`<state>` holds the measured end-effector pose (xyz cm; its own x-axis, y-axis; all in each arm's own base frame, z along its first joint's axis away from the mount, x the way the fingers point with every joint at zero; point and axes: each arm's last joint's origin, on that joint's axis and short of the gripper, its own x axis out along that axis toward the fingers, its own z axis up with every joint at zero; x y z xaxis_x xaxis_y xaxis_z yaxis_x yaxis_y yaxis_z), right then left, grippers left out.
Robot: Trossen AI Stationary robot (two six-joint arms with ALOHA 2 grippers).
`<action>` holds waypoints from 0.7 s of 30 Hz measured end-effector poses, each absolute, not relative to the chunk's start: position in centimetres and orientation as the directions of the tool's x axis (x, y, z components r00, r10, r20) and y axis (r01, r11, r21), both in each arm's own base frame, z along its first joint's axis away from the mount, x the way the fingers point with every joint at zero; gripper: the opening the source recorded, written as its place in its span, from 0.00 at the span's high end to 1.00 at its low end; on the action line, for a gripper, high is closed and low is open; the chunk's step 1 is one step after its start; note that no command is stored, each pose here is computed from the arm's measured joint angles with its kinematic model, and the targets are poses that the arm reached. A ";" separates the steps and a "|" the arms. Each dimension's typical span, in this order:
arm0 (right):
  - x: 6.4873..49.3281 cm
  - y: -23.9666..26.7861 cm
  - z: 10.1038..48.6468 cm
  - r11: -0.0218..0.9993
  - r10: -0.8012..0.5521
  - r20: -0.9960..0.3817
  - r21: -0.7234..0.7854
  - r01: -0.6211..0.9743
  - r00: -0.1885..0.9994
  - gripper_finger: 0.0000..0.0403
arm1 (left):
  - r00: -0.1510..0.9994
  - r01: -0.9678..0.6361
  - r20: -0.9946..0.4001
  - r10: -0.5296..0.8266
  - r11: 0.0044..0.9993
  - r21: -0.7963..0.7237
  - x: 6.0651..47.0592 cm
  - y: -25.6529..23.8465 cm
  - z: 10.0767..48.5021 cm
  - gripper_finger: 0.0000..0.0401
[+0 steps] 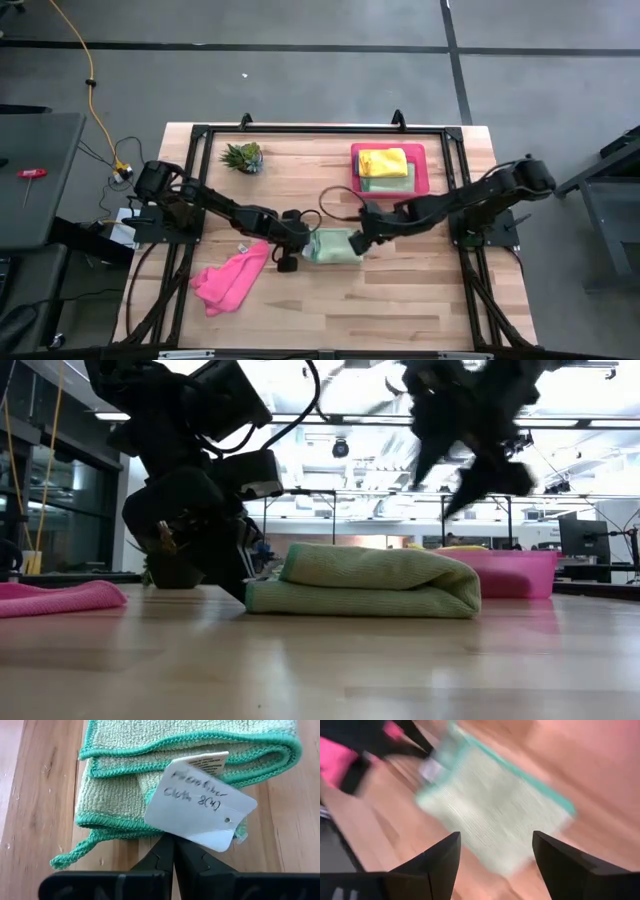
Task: Fold microfiber towels
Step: Stack the folded green microfiber cloth on top of the yellow microfiber cloth in the pink bin
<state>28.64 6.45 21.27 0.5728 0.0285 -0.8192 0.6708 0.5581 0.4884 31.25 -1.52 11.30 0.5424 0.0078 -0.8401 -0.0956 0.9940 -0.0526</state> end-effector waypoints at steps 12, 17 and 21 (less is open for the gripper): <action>23.8 7.2 14.5 0.104 0.044 -0.650 0.758 0.644 0.758 0.41 | 0.541 -0.122 -0.841 0.009 0.990 -0.068 31.1 -1.4 11.5 1.00; 23.1 6.7 13.1 0.025 0.023 -0.652 0.759 0.651 0.758 0.41 | 0.541 -0.123 -0.841 0.009 0.990 -0.068 31.1 -1.4 11.5 1.00; 23.0 6.7 12.7 -0.017 0.027 -0.665 0.746 0.666 0.746 0.41 | 0.543 -0.124 -0.840 0.010 0.990 -0.069 31.1 -1.4 11.5 1.00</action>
<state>22.99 6.70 12.69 0.7461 0.0270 -0.6653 0.6658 -0.0166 0.7459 31.13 -1.35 11.52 0.5429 0.0096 -0.8397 -0.1242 0.9899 -0.0690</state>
